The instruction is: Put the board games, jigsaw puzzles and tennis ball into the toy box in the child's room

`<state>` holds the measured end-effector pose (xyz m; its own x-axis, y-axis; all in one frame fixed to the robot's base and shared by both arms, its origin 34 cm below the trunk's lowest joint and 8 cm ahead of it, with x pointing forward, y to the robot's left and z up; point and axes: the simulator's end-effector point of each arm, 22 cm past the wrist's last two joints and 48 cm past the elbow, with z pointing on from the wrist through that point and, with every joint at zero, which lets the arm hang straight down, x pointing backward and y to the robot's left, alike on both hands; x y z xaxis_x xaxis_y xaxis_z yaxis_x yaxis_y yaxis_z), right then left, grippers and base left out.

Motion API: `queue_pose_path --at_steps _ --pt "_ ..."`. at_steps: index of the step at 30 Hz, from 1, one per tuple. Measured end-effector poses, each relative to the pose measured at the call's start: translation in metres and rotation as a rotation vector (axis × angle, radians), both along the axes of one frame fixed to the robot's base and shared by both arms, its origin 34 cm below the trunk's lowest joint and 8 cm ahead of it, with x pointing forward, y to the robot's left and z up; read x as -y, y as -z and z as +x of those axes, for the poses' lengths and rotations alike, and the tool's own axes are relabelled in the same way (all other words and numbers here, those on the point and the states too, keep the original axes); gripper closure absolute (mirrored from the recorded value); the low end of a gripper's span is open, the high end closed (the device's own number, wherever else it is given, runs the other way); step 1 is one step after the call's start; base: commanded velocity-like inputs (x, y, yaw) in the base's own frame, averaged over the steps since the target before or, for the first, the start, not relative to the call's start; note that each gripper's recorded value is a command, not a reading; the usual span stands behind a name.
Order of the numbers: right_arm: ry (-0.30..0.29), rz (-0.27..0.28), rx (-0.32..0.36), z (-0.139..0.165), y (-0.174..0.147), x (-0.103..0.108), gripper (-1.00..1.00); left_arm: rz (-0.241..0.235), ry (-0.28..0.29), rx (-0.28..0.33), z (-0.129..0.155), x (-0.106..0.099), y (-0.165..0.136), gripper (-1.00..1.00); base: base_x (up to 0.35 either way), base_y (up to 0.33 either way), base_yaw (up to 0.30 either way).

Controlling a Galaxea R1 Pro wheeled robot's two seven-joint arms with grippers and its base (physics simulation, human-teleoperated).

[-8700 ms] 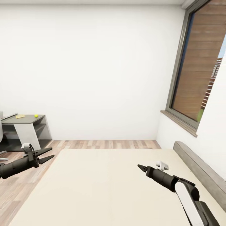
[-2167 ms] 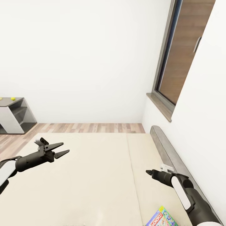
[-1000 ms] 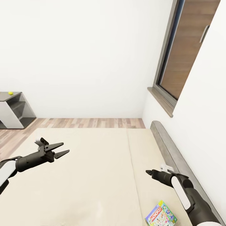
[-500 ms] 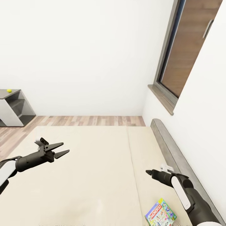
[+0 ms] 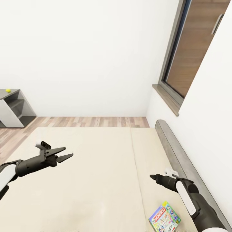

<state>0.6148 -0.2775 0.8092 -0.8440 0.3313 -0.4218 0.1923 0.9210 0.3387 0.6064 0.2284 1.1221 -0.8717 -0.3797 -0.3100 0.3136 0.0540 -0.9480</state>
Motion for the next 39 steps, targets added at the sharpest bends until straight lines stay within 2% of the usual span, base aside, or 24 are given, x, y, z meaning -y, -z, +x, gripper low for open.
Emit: queue_pose_path --at_steps 11,39 --pt "0.000 0.001 -0.018 -0.003 0.009 -0.001 -1.00 -0.010 0.029 -0.002 -0.013 0.009 0.003 -1.00 0.000 0.000 0.000" --pt "0.000 -0.001 -0.063 -0.013 0.031 0.000 -1.00 -0.018 0.030 -0.044 -0.008 0.010 0.024 -1.00 0.000 0.000 0.000"
